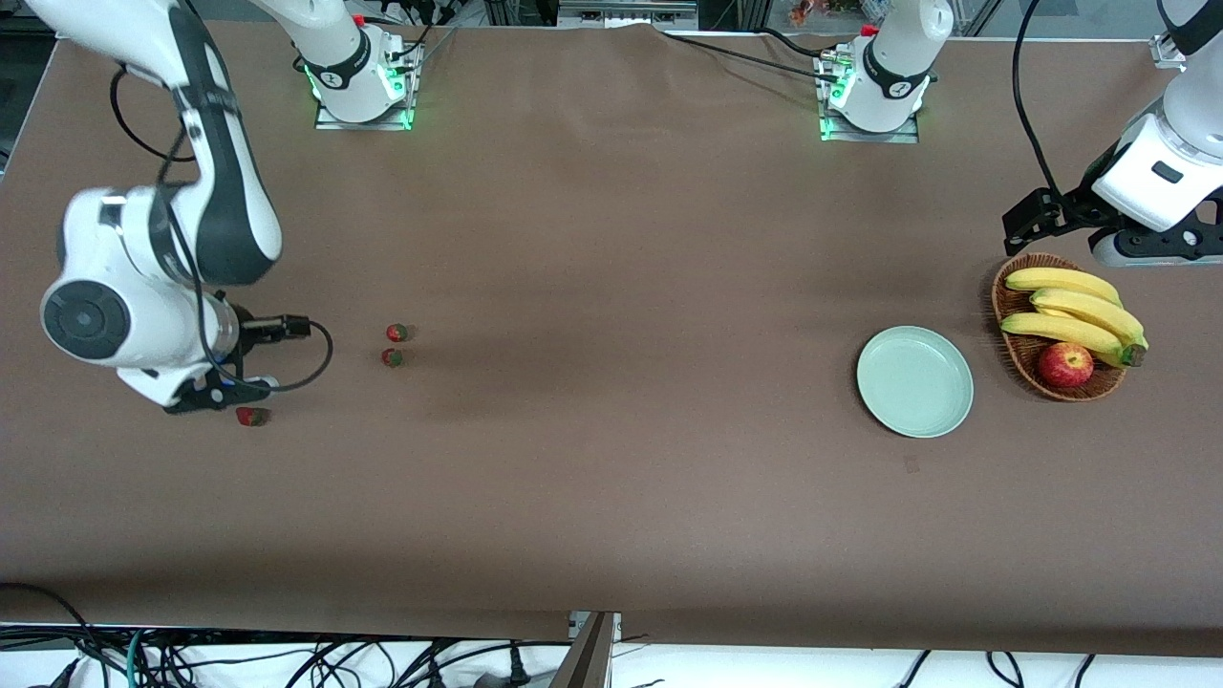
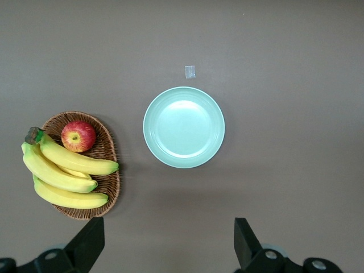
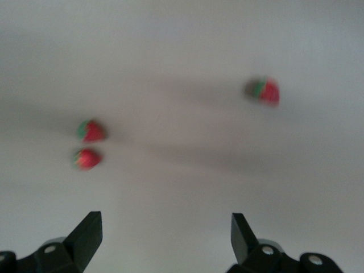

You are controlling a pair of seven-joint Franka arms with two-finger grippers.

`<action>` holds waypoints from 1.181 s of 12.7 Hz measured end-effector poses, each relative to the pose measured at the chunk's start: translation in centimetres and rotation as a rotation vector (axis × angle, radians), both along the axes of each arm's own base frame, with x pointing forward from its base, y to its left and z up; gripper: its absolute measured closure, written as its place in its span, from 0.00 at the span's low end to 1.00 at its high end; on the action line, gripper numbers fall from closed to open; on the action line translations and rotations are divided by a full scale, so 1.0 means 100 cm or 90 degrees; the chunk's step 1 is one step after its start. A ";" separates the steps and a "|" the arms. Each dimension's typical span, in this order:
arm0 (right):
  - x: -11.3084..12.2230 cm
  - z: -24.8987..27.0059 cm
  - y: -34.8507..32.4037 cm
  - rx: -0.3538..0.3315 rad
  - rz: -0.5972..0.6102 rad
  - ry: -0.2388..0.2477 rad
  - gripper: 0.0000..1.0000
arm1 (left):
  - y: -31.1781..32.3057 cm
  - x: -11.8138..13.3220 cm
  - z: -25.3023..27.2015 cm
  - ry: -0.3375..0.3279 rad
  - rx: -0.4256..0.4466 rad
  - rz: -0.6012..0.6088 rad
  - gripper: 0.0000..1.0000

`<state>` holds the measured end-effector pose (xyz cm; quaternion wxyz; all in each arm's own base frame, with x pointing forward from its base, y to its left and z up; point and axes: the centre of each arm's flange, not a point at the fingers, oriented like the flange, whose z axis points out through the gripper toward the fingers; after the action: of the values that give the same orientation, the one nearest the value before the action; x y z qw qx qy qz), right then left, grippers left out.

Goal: Collect all strawberries into plate
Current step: 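Reach the right gripper to the lone strawberry and grasp it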

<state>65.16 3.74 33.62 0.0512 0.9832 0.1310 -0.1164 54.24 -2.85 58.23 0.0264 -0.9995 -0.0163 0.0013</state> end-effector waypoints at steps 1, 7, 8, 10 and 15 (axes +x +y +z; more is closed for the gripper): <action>0.007 -0.023 -0.023 0.008 0.021 -0.023 0.00 | 0.000 0.000 0.000 0.000 0.000 -0.001 0.00; 0.009 -0.107 -0.119 0.034 0.115 -0.058 0.00 | -0.002 -0.001 0.000 0.004 0.000 -0.002 0.00; 0.009 -0.113 -0.125 0.044 0.134 -0.063 0.01 | -0.002 -0.001 -0.001 0.007 0.000 -0.002 0.00; 0.012 -0.122 -0.126 0.074 0.183 -0.082 0.02 | -0.002 -0.002 -0.001 0.009 0.000 -0.002 0.00; 0.014 -0.139 -0.114 0.113 0.236 -0.093 0.12 | -0.002 -0.002 0.000 0.008 0.000 -0.002 0.00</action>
<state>66.57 -7.63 19.72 -0.0056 0.9486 0.3156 -0.0214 54.08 -3.06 58.25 0.0267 -0.9995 -0.0145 0.0074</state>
